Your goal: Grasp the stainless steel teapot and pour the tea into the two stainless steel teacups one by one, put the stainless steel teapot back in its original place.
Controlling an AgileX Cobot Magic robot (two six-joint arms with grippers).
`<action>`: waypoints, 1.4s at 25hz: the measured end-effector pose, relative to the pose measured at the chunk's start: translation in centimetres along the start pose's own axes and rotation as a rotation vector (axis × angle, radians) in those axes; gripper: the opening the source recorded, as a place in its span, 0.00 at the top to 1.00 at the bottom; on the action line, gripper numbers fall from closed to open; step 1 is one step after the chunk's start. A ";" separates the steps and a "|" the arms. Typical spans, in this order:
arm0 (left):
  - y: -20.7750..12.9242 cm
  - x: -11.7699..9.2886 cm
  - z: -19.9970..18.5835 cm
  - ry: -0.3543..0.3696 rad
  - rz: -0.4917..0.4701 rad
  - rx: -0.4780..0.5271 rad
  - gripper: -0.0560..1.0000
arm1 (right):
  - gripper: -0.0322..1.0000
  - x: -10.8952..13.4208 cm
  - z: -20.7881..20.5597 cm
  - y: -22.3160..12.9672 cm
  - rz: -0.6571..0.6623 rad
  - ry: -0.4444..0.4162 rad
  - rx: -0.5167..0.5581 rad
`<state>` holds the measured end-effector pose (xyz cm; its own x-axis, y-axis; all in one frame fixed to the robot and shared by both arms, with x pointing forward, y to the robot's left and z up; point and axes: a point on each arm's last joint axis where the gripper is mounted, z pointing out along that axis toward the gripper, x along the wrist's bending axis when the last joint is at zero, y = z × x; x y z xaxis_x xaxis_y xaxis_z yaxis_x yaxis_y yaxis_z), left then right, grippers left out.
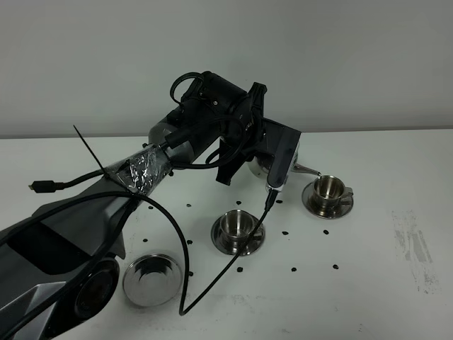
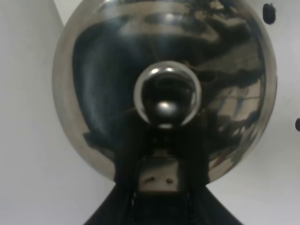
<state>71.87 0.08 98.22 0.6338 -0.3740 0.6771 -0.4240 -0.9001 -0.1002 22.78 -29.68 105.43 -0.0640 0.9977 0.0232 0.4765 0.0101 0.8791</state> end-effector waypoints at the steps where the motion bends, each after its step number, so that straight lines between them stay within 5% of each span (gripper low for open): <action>1: 0.0 0.0 0.0 0.000 0.019 -0.001 0.72 | 0.74 0.0 0.0 0.0 0.000 0.000 0.000; 35: 1.8 0.2 -0.2 0.041 0.067 0.044 0.72 | 0.74 0.0 0.0 0.0 0.000 0.000 0.000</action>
<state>71.10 -1.54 98.28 0.5776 -0.4250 0.6970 -0.4349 -0.8828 -0.1779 22.78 -29.68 105.43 -0.0640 0.9977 0.0232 0.4765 0.0101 0.8791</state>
